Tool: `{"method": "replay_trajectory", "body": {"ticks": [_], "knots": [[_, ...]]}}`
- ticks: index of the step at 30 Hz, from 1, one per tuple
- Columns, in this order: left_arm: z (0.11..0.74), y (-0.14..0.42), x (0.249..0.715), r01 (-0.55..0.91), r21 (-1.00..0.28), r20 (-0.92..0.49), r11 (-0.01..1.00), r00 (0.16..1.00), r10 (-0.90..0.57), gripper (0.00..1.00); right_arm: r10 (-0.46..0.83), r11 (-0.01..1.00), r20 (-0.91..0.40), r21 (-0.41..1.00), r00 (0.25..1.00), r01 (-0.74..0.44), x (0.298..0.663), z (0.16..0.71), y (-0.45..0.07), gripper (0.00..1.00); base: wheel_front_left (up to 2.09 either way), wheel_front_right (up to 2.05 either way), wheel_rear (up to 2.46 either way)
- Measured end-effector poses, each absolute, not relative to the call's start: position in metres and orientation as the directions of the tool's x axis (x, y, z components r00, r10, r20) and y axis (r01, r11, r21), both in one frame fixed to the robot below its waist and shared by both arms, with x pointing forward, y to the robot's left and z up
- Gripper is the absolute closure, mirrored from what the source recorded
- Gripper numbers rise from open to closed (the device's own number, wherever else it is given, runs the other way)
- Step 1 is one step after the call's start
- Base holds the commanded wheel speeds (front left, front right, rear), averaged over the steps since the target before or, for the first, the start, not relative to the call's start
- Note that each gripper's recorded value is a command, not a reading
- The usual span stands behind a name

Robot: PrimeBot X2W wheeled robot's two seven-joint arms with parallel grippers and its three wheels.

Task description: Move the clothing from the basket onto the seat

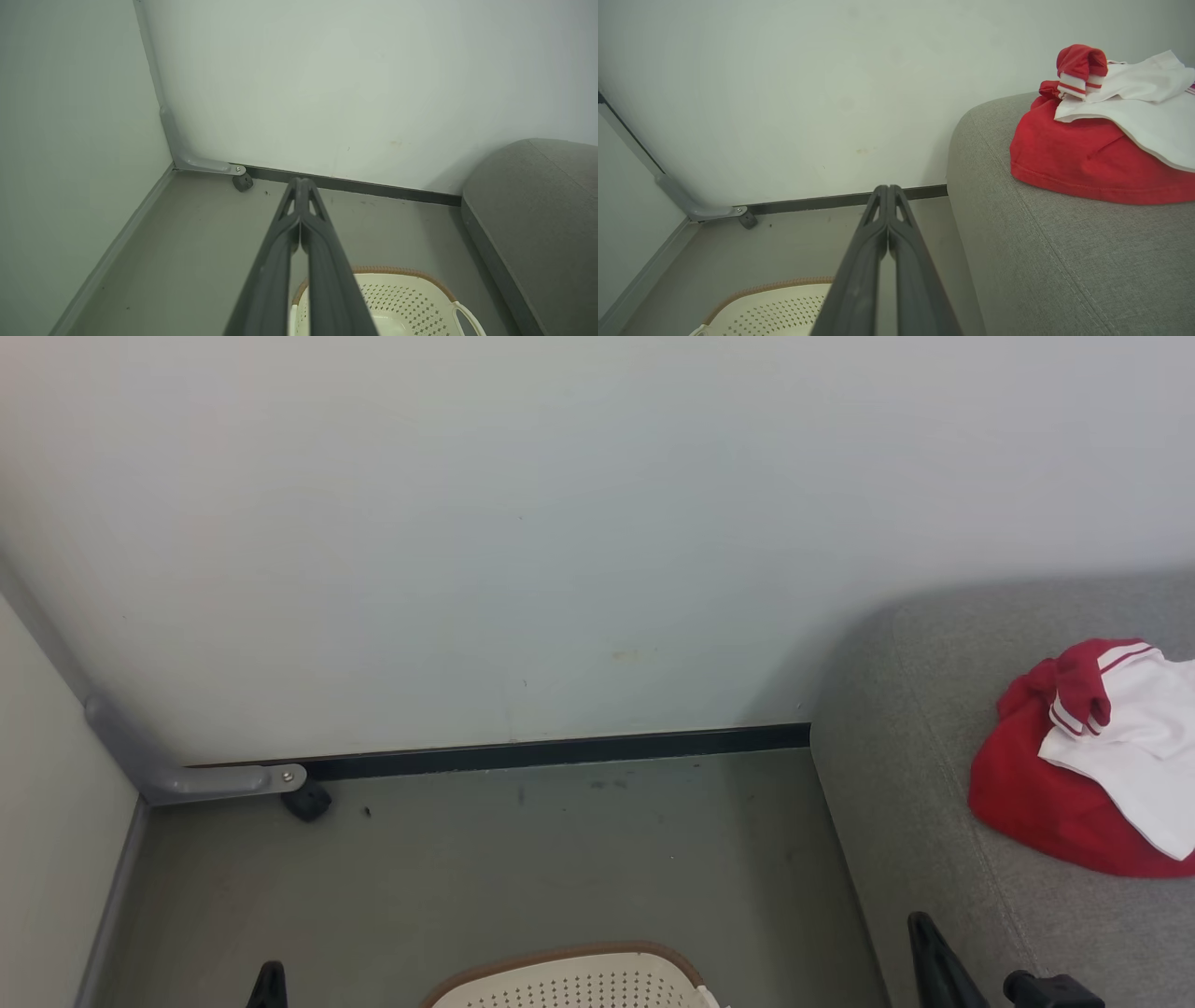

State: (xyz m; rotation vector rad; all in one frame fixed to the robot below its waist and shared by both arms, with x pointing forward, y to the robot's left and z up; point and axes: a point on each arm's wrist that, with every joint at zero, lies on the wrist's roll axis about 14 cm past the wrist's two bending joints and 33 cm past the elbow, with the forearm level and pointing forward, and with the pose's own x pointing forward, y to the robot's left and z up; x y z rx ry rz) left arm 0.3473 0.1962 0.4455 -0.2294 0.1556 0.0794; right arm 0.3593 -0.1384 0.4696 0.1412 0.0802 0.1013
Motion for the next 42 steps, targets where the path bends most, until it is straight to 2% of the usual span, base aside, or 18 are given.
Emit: {"method": "replay_trajectory", "body": {"ticks": [17,42], "knots": [[0.438,0.200,0.348,-0.174,-0.452,-0.233,0.875,0.970,0.073,1.00,0.048,0.915,-0.148,0.402,0.988,0.016,0.363,0.461,-0.156,1.00,0.00,0.00,0.00],[0.443,0.197,0.359,-0.216,-0.738,-0.250,0.639,0.967,0.038,1.00,0.019,0.678,-0.200,0.723,0.980,0.135,0.370,0.458,-0.174,1.00,0.00,0.00,0.00]]}}
